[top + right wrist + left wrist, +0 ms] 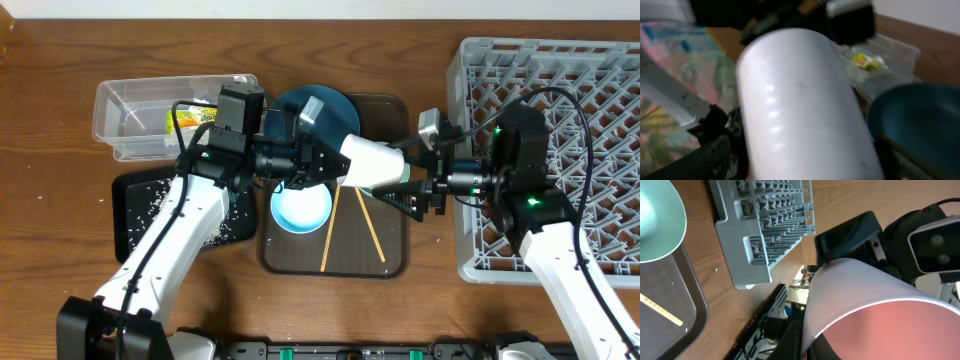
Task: Sort waste into correct bins and load items into the dishwasher rack
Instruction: 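Hand the pink cup from the left gripper to the right gripper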
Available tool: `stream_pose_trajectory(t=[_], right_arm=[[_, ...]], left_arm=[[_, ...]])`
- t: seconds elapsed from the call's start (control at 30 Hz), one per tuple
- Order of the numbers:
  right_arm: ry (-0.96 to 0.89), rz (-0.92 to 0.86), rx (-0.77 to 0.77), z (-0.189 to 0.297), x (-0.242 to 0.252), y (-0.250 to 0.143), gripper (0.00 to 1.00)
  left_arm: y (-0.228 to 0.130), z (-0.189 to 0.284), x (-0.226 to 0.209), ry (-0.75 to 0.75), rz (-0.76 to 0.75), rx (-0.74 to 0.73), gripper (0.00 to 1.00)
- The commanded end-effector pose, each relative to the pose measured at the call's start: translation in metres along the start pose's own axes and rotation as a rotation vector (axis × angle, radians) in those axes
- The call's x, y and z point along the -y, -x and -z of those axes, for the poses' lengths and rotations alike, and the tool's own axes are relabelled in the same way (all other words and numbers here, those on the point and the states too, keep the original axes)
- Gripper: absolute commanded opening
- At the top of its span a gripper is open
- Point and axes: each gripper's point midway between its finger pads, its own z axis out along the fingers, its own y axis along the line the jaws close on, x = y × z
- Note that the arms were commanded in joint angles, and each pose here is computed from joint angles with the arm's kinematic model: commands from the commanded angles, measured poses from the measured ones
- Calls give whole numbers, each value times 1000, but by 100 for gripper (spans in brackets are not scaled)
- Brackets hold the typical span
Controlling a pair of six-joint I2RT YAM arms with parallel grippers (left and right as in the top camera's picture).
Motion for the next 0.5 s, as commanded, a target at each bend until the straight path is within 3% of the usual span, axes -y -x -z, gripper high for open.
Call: stream_pose_trajectory(t=[0.0, 0.3, 0.47], right_arm=[[89, 31, 9, -1, -16, 7, 86], [88, 27, 8, -1, -16, 6, 58], [86, 15, 4, -1, -16, 5, 49]], left_arm=[[1, 0, 7, -25, -12, -15, 6], [1, 0, 7, -25, -15, -14, 6], [1, 0, 7, -23, -15, -12, 7]])
